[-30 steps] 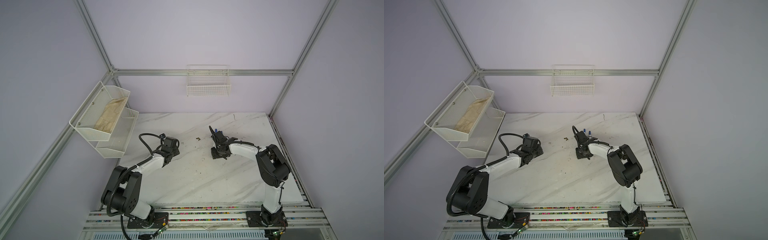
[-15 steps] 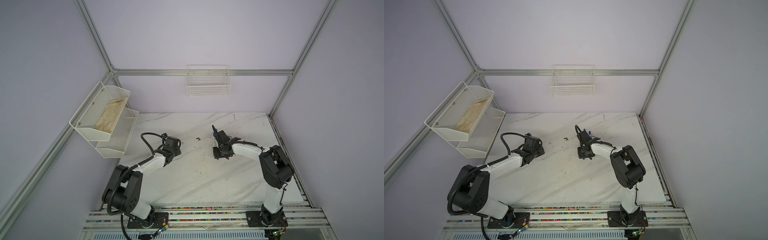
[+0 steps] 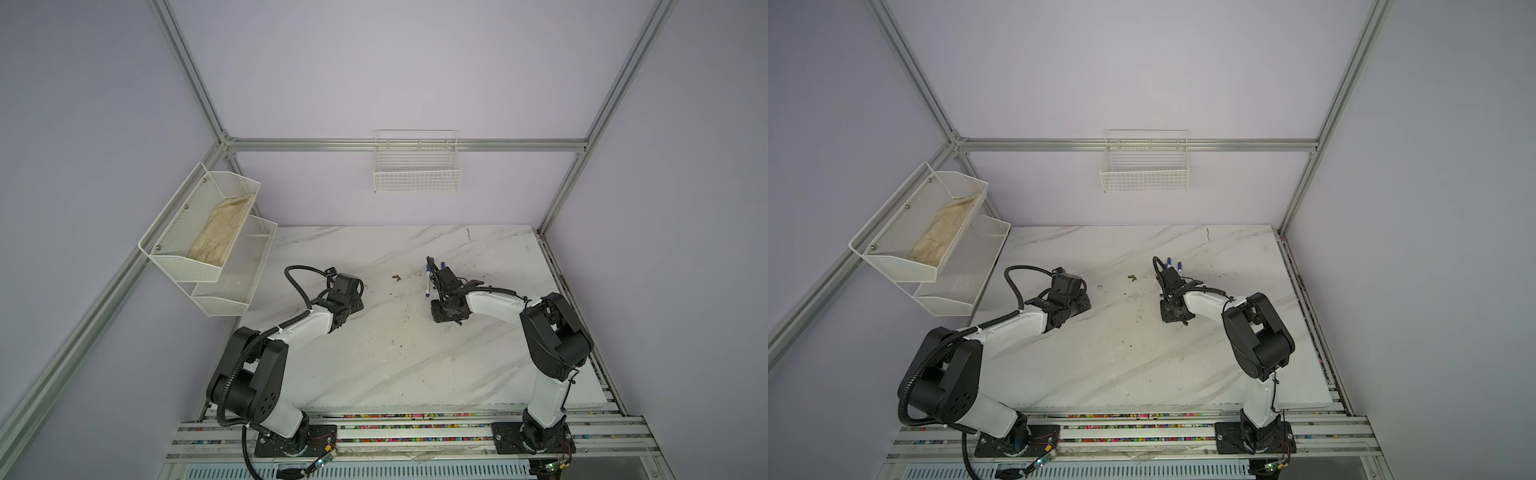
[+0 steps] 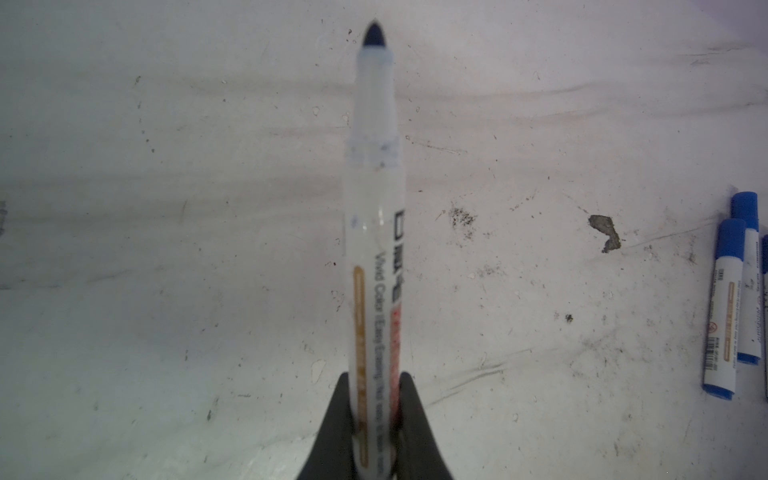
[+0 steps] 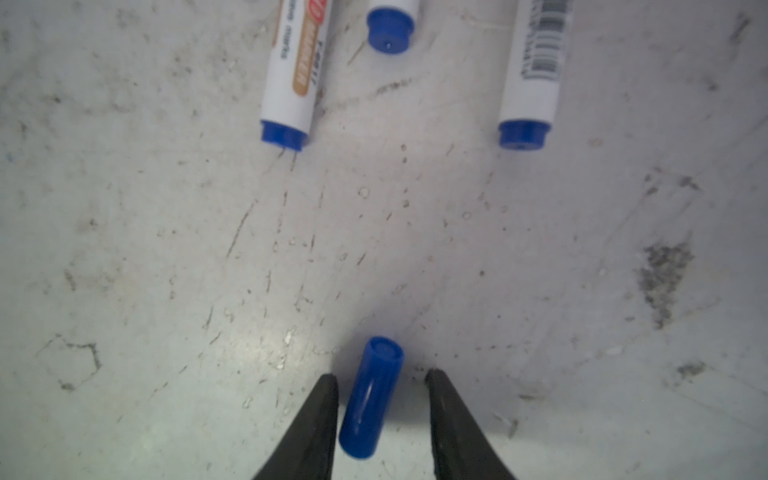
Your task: Insert the pens into the pen caps
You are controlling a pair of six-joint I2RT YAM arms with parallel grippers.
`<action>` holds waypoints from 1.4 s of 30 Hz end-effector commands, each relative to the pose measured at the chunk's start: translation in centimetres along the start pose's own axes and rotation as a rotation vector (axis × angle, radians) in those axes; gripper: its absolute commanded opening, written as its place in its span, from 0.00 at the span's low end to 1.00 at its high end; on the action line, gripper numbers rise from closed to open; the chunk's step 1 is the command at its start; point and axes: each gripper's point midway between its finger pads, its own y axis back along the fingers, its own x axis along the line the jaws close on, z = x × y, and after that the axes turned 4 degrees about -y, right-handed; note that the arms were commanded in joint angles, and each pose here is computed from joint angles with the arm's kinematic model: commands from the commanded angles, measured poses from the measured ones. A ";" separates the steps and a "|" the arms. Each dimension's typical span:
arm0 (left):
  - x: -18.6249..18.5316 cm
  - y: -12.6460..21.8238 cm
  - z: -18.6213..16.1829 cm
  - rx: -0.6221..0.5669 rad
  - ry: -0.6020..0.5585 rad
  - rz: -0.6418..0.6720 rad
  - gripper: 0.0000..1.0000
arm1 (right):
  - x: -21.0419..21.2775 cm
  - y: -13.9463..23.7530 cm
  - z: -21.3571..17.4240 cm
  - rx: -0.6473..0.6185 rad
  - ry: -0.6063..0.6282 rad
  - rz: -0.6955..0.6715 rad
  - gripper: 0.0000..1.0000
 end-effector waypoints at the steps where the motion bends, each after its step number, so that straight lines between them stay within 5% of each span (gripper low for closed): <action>1: -2.8 1.2 3.7 -0.080 0.033 -0.065 0.00 | -0.3 -0.9 -0.9 0.039 -0.009 -0.003 0.34; 12: -6.7 2.0 3.0 -0.069 -0.077 -0.210 0.00 | 0.4 -0.3 1.3 -0.009 -0.036 0.086 0.00; 18: -15.5 6.3 2.2 -0.119 -0.241 -0.666 0.00 | 3.6 11.5 9.7 -0.431 -0.039 0.333 0.00; 22: -20.6 10.5 0.2 -0.172 -0.396 -0.965 0.00 | 5.4 18.5 11.7 -0.656 -0.043 0.530 0.00; 31: -23.8 12.5 -2.1 -0.244 -0.545 -1.025 0.00 | 9.0 22.7 12.7 -0.728 0.021 0.775 0.00; 42: -23.8 12.4 -2.0 -0.276 -0.554 -0.990 0.00 | 9.1 22.7 11.9 -0.696 0.036 0.785 0.00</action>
